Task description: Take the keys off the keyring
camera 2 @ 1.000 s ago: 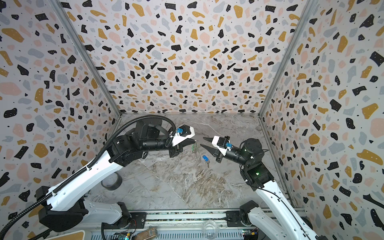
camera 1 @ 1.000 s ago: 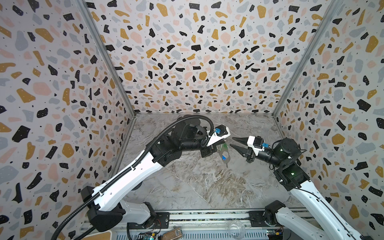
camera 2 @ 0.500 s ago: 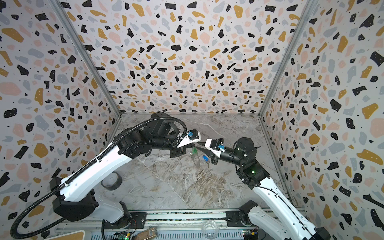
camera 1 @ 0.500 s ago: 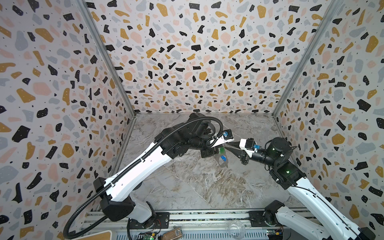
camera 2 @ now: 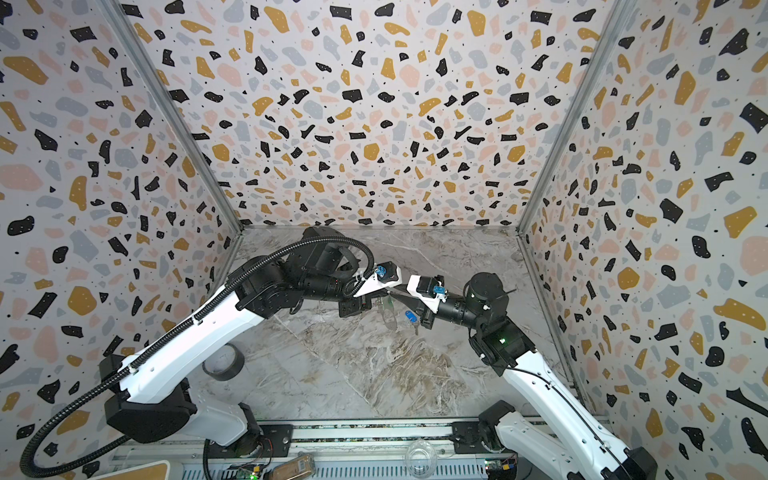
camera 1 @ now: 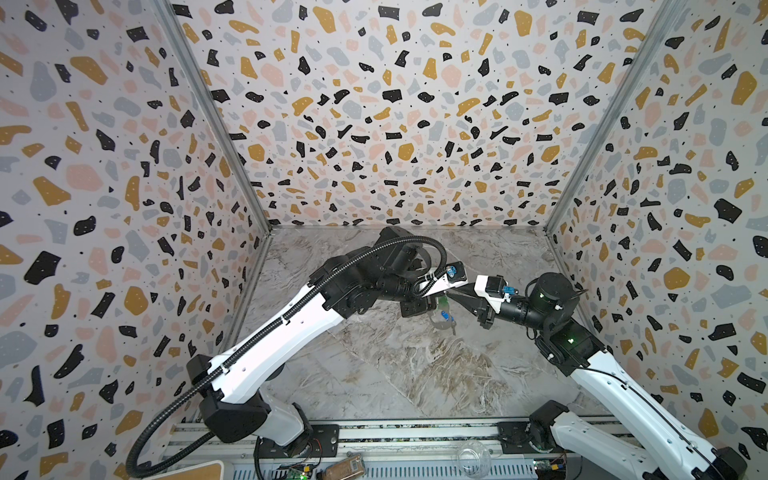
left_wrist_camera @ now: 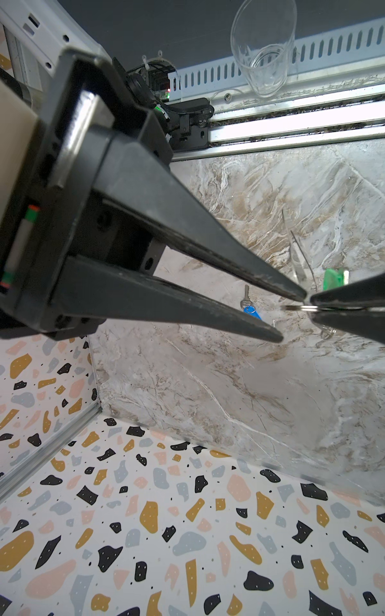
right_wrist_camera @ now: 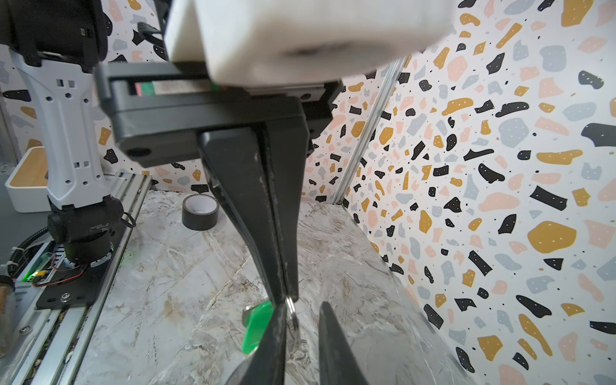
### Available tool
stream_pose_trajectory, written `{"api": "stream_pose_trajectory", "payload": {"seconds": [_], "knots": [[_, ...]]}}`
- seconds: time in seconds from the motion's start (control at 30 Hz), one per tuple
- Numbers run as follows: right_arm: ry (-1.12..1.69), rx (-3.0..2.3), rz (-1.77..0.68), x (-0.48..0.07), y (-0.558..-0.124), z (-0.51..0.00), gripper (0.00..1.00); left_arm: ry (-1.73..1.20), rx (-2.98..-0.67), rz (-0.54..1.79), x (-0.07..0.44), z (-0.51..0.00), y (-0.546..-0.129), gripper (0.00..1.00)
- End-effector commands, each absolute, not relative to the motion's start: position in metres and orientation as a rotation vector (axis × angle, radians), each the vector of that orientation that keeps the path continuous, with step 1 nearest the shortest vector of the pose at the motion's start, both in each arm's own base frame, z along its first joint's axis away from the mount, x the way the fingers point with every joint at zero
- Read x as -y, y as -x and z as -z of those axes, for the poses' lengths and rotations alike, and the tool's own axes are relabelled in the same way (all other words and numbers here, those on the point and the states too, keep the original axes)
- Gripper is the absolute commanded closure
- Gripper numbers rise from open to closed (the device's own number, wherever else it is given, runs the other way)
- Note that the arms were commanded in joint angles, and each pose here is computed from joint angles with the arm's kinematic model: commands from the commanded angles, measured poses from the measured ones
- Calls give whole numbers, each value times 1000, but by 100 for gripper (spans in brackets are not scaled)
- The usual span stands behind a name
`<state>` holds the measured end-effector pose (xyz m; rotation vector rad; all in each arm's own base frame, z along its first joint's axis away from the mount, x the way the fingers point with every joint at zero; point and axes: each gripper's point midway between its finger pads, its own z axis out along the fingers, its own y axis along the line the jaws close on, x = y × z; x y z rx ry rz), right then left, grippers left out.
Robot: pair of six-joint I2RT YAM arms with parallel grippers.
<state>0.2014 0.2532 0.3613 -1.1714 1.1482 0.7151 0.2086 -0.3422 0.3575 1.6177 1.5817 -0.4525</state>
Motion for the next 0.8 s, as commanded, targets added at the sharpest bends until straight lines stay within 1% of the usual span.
{"api": "stream_pose_trajectory", "payload": {"seconds": [0.0,0.13,0.33,0.43,0.5,0.7,0.77], "knots": [[1165,-1130,-737,-254,-197,-369,83,-1581,-1499,462,343,-384,-205,100],[1166,-1137,-752,-255,-198,-368,87,-1578,-1485,473,343,-386,-203,100],[1174,-1146,-768,-257,-197,-365,88,-1574,-1477,477,343,-386,-202,100],[1174,-1134,-767,-256,-196,-367,96,-1578,-1482,477,343,-384,-202,100],[1174,-1127,-767,-256,-195,-368,99,-1584,-1486,476,343,-382,-202,100],[1162,-1100,-771,-255,-193,-374,99,-1597,-1489,476,344,-379,-201,100],[1153,-1102,-769,-255,-194,-376,92,-1601,-1489,482,344,-379,-201,100]]}}
